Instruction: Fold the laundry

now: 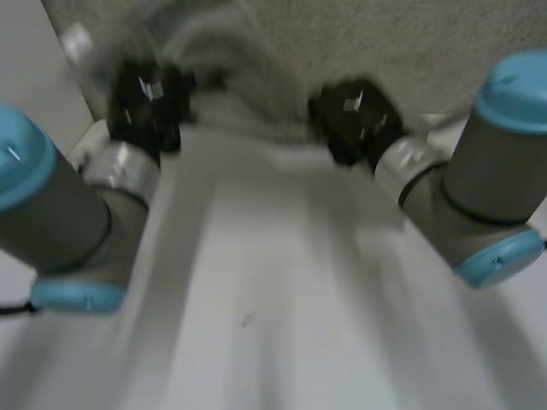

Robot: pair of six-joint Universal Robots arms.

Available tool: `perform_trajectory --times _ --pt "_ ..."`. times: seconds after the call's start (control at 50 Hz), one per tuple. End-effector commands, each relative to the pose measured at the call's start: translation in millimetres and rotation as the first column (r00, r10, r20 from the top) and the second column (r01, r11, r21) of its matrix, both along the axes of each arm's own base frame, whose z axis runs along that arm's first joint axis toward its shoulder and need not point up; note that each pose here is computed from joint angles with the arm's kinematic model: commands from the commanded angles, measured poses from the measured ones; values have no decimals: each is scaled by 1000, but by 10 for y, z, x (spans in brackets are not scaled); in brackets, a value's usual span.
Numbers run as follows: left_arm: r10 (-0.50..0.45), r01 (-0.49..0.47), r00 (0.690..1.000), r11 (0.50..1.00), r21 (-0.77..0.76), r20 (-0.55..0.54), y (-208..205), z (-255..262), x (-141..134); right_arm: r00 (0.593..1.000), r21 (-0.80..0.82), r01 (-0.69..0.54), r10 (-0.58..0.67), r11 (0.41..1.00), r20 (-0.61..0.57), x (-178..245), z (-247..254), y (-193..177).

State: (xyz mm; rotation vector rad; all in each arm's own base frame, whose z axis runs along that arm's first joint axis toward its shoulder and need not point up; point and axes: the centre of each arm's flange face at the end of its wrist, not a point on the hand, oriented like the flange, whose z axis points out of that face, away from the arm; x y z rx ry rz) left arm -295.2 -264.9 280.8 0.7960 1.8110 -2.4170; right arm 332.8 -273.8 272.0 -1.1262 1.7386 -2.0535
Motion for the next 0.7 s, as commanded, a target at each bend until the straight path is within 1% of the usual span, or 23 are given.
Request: perform_trajectory --times 0.02,0.04,0.08,0.1,0.14,0.2,0.24,0.26,0.3,0.36,0.42,0.44,0.46,0.48,0.5,0.52,0.54,0.56,0.58,0.6,0.64,0.66,0.7 --pt "-37 -31 978 947 320 204 335 -1119 196 963 297 -19 98 955 -252 -74 -977 215" --pt "-37 -31 978 947 320 205 336 -1120 197 963 297 -19 98 955 -253 -74 -978 216" --pt "-60 -49 964 918 393 259 491 -1269 283 946 370 -4 123 929 -299 -128 -1089 297" --pt "-60 -49 964 918 393 259 492 -1269 283 946 370 -4 123 929 -299 -128 -1090 297" --pt "-93 -55 951 887 458 296 657 -1355 332 940 417 14 130 909 -316 -178 -1083 347" --pt "-119 -50 943 873 485 310 769 -1359 342 937 436 18 137 900 -321 -195 -1071 378" --pt "-170 -31 928 851 524 330 994 -1336 356 934 472 25 149 881 -326 -229 -1045 445" --pt "-170 -31 928 851 525 330 995 -1335 356 934 473 25 149 881 -326 -229 -1045 446" --pt "-194 -19 923 840 542 333 1128 -1303 380 930 489 35 151 872 -336 -252 -1030 484" --pt "-192 -10 925 850 527 327 1177 -1236 402 929 491 51 139 870 -344 -275 -1023 482" --pt "-175 2 935 873 488 308 1148 -1089 397 938 468 106 68 877 -340 -321 -915 448" --pt "-175 2 935 873 488 308 1148 -1088 397 938 468 106 68 877 -340 -321 -914 448" --pt "-166 7 939 884 468 300 1129 -1024 393 948 453 122 32 883 -317 -334 -815 461" --pt "-156 18 946 899 438 282 1107 -916 377 948 453 122 31 883 -317 -334 -814 461" --pt "-145 30 955 917 399 260 1076 -775 355 961 454 147 -18 879 -277 -377 -714 469" --pt "-145 30 955 917 398 260 1076 -773 355 969 459 150 -39 876 -242 -389 -660 483" --pt "-135 50 964 938 344 228 1044 -582 320 970 459 150 -40 876 -242 -389 -660 483" --pt "-135 50 964 938 344 228 1044 -580 320 979 461 142 -54 876 -198 -395 -582 512" --pt "-127 62 971 952 299 204 1020 -427 293 987 457 128 -67 880 -148 -411 -448 568" --pt "-118 71 977 965 253 176 991 -254 272 987 457 128 -67 880 -147 -411 -447 569" --pt "-108 82 985 980 184 134 953 5 241 995 458 99 -85 883 -50 -454 -230 708" --pt "-108 82 985 980 184 134 953 6 241 995 458 99 -85 883 -50 -454 -229 709" --pt "-106 89 988 985 146 112 941 191 221 997 493 44 -68 869 31 -409 -191 814"
